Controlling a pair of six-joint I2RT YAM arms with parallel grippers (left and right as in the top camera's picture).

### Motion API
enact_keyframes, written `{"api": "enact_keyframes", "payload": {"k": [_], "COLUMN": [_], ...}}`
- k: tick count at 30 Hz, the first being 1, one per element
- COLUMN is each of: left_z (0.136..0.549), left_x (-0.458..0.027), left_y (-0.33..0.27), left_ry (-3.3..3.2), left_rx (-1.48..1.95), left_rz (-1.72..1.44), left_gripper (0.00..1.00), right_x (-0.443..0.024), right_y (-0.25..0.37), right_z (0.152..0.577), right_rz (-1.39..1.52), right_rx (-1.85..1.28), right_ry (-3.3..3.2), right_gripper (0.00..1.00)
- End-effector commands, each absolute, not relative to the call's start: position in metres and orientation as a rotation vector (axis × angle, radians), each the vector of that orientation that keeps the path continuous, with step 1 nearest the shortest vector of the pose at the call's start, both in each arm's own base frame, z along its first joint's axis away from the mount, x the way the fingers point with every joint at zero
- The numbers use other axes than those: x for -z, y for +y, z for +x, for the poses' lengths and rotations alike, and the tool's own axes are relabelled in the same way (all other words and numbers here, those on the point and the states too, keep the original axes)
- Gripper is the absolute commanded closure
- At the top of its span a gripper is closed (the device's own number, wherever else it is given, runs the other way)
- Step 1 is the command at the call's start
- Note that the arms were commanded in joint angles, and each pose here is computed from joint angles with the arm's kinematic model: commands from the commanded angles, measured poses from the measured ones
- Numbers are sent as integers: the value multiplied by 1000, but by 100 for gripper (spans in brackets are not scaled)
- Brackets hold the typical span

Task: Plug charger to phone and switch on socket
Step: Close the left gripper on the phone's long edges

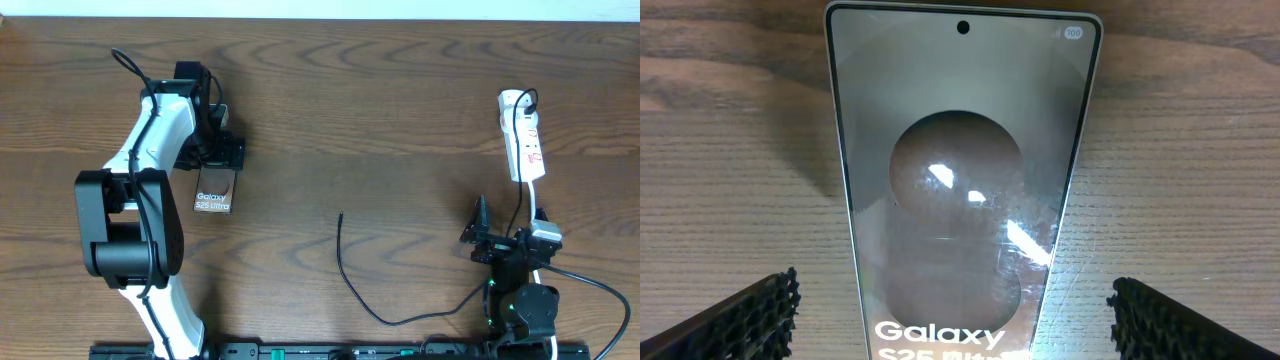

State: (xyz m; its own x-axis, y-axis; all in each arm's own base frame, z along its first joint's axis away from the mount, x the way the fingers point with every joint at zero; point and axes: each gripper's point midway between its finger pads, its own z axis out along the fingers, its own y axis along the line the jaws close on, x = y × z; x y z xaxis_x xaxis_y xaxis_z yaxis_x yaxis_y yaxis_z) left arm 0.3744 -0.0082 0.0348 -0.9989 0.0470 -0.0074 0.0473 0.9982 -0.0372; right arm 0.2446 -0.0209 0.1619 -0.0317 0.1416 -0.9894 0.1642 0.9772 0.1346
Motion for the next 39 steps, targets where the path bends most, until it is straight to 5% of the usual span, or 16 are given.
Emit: {"api": "enact_keyframes", "payload": {"k": [1,39], "left_z": [367,361], "left_x": [-28,-17], "left_y": [-9,-9], "left_ry": [3163,3170], "left_rx": [68,69], "left_rz": [89,89], "left_gripper": [2,2], "right_x": [-162,-162], "right_y": [-20,-20], "right_z": [244,244], "right_rz": [230,230], "right_rx": [23,23], "right_ry": [1607,1607], "right_gripper": [1,1]}}
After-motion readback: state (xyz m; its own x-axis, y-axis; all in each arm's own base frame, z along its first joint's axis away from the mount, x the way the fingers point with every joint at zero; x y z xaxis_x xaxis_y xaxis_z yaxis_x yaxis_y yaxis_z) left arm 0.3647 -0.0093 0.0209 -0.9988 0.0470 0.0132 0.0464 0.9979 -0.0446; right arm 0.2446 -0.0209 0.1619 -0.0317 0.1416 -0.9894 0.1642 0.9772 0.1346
